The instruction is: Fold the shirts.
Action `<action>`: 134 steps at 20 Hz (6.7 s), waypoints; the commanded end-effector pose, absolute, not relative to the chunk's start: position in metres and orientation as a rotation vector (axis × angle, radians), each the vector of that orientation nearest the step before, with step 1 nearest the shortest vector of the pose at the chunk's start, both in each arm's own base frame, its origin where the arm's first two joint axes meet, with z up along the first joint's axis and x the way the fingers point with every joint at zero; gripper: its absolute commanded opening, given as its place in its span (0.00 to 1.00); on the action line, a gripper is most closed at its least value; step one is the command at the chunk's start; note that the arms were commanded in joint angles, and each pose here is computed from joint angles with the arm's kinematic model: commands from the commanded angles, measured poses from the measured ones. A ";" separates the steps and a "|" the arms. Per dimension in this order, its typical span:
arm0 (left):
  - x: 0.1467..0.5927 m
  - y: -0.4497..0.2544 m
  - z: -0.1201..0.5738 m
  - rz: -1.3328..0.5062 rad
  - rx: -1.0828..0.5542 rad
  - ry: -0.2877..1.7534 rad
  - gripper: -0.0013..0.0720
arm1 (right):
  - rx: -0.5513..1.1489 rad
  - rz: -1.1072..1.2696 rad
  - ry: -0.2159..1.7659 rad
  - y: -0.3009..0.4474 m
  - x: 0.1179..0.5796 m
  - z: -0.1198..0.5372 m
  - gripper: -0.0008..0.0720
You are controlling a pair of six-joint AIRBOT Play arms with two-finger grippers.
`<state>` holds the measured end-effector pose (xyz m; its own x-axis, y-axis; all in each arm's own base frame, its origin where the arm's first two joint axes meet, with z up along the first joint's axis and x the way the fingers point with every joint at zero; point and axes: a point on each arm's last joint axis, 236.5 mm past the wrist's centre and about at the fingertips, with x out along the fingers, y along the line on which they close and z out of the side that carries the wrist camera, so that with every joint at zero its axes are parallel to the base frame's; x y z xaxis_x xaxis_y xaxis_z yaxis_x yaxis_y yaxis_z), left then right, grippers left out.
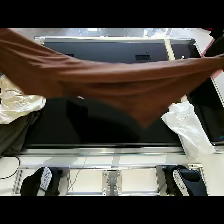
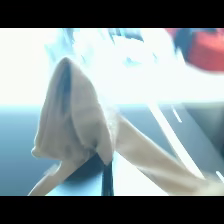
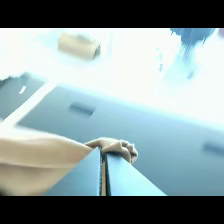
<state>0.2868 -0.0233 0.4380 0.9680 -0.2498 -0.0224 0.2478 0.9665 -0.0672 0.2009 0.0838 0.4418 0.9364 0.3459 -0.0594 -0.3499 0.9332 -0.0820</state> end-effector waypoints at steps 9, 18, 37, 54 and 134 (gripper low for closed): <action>0.332 0.010 0.310 -0.235 -0.422 0.540 0.03 | -0.061 0.283 0.477 0.047 0.329 0.334 0.02; 0.516 -0.016 0.057 -0.277 -0.622 0.918 0.58 | 0.205 0.282 0.668 0.075 0.554 0.122 0.48; 0.260 0.149 0.011 -0.136 -1.023 0.993 0.49 | 0.237 -0.018 0.880 -0.091 0.368 0.168 0.60; 0.266 0.047 -0.070 -0.097 -0.517 1.456 0.82 | 0.303 0.059 0.886 -0.069 0.367 0.157 0.60; 0.247 -0.014 0.460 -0.104 0.022 -0.064 0.03 | -0.213 0.315 0.025 0.082 0.195 0.455 0.03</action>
<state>0.2676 -0.0515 0.4391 0.9017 -0.4062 0.1481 0.4237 0.8984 -0.1157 0.2119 0.0896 0.4004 0.9078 0.3750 -0.1876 -0.3957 0.9142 -0.0871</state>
